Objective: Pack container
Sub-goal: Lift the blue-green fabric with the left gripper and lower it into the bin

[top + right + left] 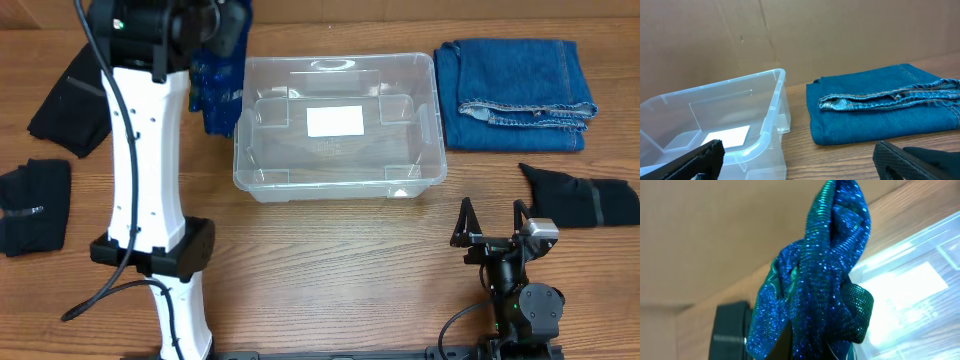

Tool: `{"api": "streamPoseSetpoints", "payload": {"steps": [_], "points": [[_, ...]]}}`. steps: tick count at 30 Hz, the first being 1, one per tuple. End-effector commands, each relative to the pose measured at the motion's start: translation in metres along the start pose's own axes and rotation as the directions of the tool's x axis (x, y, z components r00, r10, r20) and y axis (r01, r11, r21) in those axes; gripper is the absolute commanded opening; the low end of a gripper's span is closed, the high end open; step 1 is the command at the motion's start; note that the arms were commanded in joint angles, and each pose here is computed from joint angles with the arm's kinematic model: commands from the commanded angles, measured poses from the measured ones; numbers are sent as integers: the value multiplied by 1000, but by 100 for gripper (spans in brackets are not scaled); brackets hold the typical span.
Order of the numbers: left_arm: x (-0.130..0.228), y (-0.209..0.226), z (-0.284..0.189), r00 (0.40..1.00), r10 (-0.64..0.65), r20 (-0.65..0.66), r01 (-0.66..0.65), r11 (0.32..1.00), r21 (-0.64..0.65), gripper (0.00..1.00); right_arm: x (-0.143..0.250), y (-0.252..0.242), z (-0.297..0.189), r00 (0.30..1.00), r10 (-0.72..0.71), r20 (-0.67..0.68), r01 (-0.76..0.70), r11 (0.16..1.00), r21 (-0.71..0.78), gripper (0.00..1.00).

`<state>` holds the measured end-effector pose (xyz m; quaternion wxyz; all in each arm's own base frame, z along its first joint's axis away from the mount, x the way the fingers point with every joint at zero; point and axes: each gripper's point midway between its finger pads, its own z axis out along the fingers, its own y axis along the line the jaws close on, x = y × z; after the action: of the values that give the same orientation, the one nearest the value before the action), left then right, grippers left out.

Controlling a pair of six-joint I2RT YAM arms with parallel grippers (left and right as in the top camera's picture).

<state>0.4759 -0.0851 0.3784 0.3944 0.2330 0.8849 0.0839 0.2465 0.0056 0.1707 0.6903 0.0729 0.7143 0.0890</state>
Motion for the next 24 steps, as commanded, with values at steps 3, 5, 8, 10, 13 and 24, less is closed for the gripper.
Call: {"api": "streamPoseSetpoints", "payload": {"steps": [3,5,8,10,13,24], "points": [[-42,-23,-36,984,71,164,-69,997,-17,4,1,-1,0,1000,-3,8,3,1000,3,100],[-51,-37,-39,977,97,191,-98,995,-4,4,1,-1,0,1000,-3,8,3,1000,3,100],[-59,-57,-44,963,154,220,-161,987,13,4,1,-1,0,1000,-3,8,3,1000,3,100],[-60,-67,-43,949,223,222,-232,973,15,4,1,-1,0,1000,-3,8,3,1000,3,100],[-57,-77,-38,925,320,207,-330,944,15,4,1,-1,0,1000,-3,8,3,1000,3,100],[-10,-116,30,650,756,77,-758,638,135,4,1,-1,0,1000,-3,8,3,1000,3,100]]}}
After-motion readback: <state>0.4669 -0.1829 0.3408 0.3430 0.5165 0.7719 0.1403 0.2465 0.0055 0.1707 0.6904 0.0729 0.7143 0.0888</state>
